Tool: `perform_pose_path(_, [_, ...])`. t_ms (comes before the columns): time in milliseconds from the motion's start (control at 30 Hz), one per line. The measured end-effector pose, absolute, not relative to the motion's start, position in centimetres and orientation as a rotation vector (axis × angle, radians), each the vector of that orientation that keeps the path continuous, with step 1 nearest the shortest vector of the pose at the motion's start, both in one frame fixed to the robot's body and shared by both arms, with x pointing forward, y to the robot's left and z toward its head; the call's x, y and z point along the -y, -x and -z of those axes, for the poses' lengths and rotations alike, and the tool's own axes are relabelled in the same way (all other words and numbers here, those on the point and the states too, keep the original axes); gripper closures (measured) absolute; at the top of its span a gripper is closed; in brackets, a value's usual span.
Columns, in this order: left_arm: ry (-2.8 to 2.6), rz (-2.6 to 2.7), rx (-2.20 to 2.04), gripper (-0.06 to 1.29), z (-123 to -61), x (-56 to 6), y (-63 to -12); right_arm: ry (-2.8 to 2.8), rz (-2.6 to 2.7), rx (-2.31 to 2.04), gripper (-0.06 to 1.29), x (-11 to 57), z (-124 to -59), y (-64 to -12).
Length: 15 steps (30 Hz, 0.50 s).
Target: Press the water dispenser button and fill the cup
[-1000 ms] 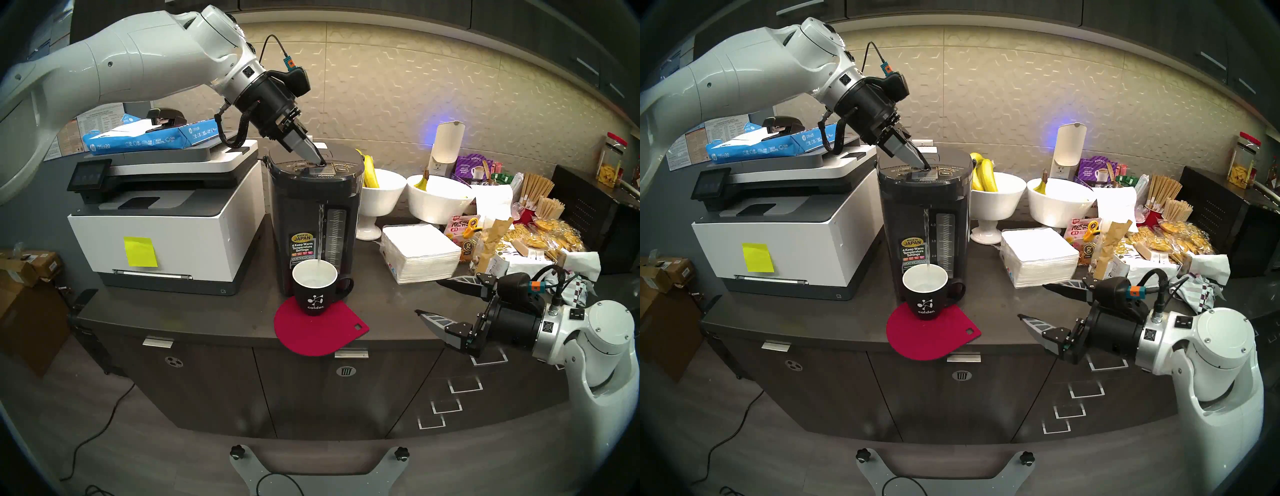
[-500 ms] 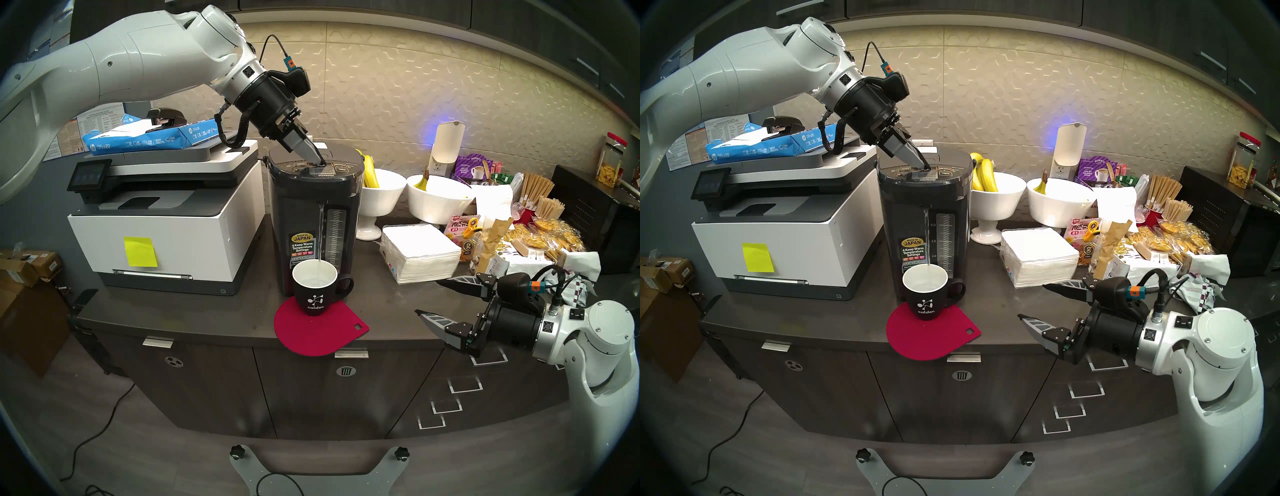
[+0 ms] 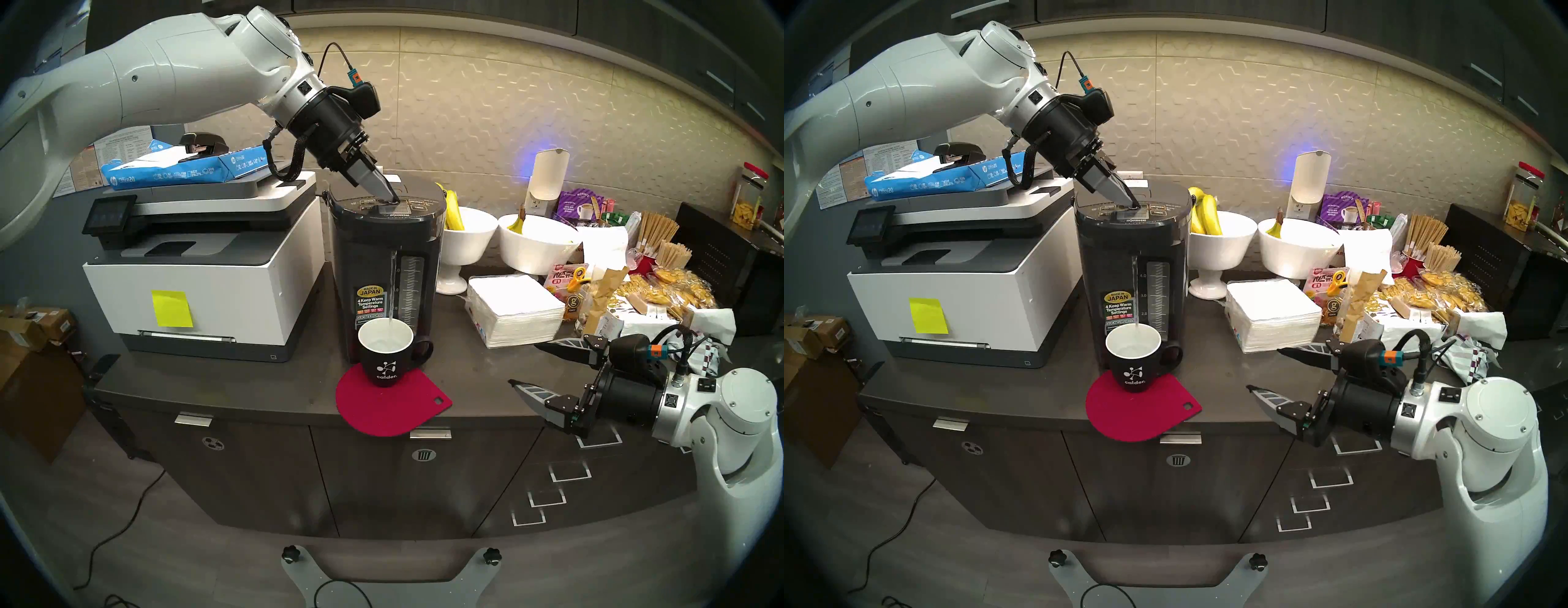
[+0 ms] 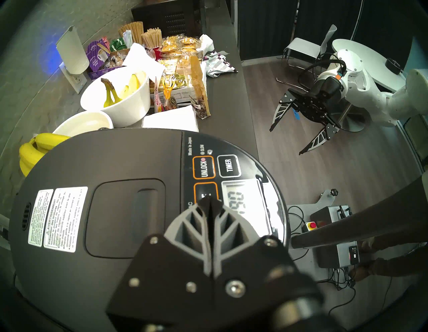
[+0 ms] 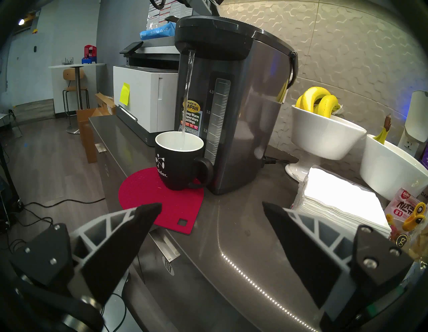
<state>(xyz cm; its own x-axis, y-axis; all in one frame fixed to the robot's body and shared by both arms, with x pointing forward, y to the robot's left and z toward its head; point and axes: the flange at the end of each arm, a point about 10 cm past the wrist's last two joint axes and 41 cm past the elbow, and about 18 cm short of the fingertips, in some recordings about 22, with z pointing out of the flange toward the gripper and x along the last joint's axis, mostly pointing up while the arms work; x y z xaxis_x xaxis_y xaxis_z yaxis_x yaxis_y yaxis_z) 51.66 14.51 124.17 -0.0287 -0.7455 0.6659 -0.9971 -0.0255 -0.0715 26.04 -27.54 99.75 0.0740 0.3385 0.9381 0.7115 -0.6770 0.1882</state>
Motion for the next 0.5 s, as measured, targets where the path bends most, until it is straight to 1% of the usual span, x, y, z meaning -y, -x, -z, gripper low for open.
perform_pose_path(500, [-1.818, -0.769, 1.820, 1.25, -124.16, -14.48, -51.69, 2.038, 1.634, 1.048, -0.02, 27.54, -99.75, -26.04])
